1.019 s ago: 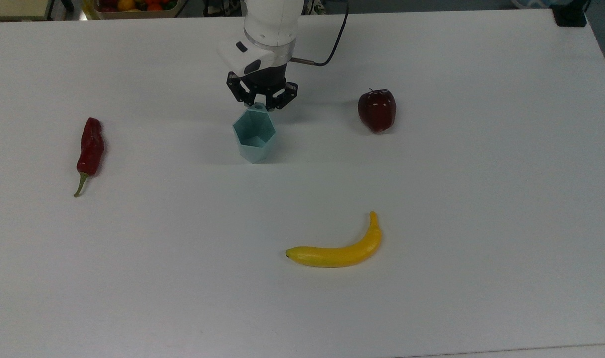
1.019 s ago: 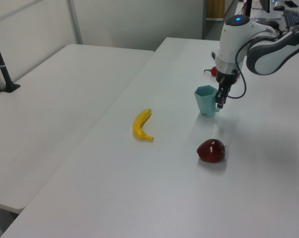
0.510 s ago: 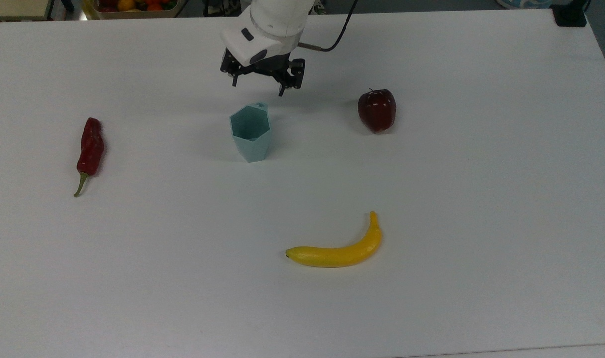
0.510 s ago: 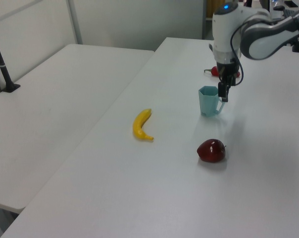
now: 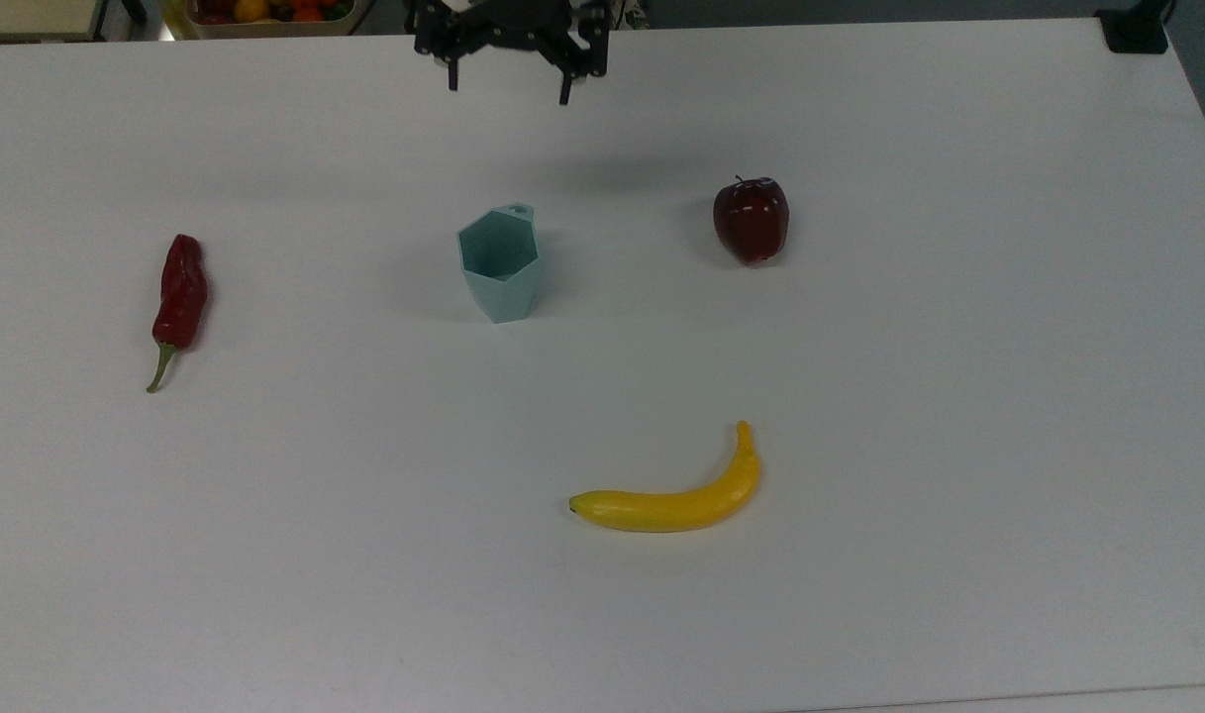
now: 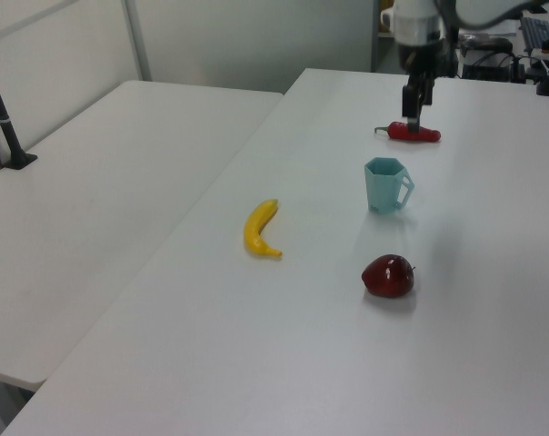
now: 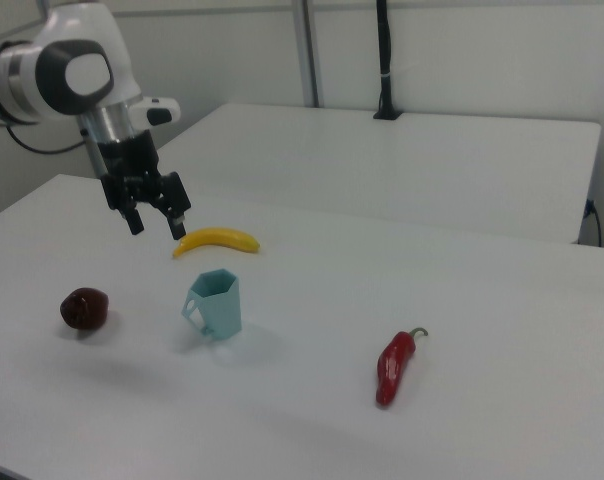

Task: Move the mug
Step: 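Open the gripper and lift it away from the mug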

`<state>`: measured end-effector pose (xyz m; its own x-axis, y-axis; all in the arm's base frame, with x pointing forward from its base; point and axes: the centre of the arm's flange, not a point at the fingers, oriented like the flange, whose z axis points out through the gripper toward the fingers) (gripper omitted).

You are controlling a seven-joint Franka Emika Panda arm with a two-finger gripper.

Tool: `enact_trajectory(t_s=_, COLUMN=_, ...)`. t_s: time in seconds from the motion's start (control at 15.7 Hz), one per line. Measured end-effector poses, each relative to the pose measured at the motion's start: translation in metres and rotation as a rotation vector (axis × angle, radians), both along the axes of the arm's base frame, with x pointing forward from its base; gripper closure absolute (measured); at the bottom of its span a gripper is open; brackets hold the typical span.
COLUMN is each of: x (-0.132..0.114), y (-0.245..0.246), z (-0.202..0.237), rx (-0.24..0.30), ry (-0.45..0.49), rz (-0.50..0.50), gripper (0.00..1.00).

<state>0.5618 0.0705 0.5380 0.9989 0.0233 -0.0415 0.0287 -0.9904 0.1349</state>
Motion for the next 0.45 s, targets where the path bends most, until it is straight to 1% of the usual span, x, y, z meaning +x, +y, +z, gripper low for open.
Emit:
enact_trajectory(t_s=0.13, x=-0.013, y=-0.016, z=0.029, rx=0.049, ry=-0.008, rz=0.001, gripper=0.00)
enact_trajectory(t_s=0.19, x=-0.019, y=-0.023, z=0.042, rx=0.063, ry=-0.023, rz=-0.003, gripper=0.00)
enact_trajectory(t_s=0.32, x=-0.029, y=-0.035, z=0.064, rx=0.072, ry=-0.050, rz=-0.021, gripper=0.00)
enact_trajectory(t_s=0.45, x=-0.031, y=-0.044, z=0.077, rx=0.075, ry=-0.072, rz=-0.035, gripper=0.00)
